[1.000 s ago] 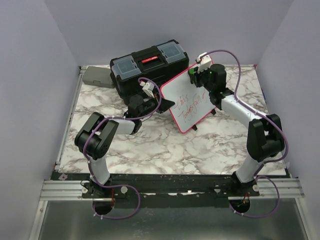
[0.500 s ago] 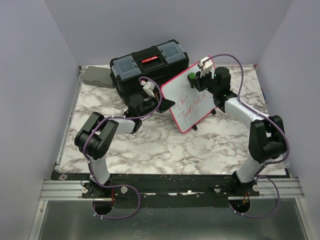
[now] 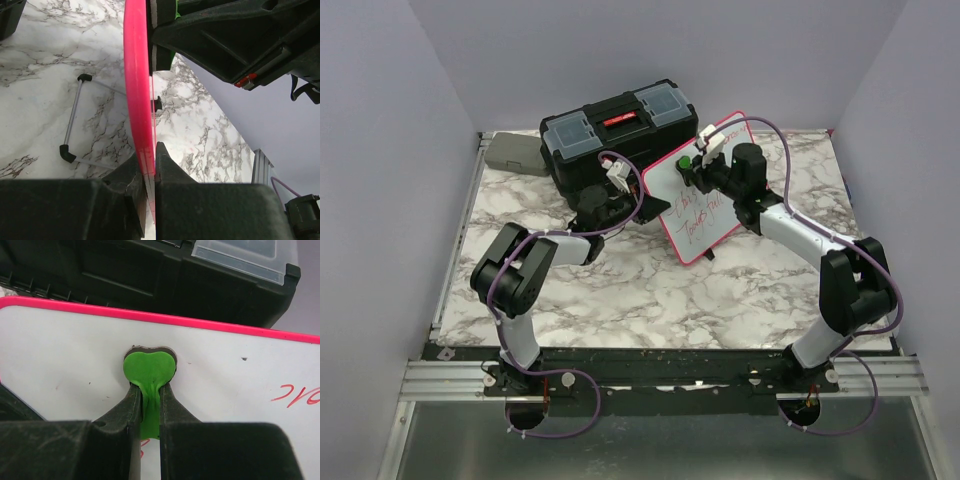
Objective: Erase the whiteboard
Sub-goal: Erase the whiteboard at the whiteboard stand.
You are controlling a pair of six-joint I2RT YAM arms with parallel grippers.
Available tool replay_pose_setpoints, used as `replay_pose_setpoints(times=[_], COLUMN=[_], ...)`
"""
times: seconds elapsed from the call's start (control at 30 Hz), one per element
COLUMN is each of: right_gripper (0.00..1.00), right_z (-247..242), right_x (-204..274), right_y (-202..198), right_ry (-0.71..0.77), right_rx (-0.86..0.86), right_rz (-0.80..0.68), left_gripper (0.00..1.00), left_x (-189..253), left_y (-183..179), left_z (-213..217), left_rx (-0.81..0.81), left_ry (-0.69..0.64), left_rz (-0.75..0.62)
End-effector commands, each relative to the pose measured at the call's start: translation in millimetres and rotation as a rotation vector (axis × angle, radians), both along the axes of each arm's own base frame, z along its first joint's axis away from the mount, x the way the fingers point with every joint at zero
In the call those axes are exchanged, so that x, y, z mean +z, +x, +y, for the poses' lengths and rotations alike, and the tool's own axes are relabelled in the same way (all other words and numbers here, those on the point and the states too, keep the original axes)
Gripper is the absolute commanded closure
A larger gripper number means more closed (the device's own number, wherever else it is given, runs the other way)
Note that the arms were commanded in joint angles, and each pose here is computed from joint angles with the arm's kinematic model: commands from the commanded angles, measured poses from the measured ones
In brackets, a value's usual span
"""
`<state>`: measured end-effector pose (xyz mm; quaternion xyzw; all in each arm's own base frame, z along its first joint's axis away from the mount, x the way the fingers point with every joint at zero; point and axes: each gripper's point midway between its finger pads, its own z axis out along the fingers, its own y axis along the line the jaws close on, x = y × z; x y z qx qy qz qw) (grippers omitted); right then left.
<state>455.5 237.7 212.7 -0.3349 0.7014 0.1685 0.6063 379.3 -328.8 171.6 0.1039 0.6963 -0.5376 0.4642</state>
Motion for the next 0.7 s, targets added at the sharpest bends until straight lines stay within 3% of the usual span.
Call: replay_pose_setpoints(times=[0.0,0.13,0.23,0.67], right_gripper=[0.99,0.99,0.99,0.99], right_z=[37,68,64,-54], right_x=[-3,-9,-12,-17], right_y=[-23,-44,-34,53], right_ry=[-0.002,0.0,-0.003,-0.059], right_rx=[0.1,0.164,0.102,-0.251], right_rz=[0.024,0.043,0.051,0.043], left_gripper=[1.0,1.0,1.0,1.0], left_x=[-11,-9,-10,-12], left_y=[-34,-34,-35,-39], left_z=[-26,-26,-25,-24], left_rx=[-0.205,-0.204,-0.202,-0.216], left_ry=[0.041,0.039,0.046,0.054], left_rz=[-0.018,-0.016,-0.018,-0.025])
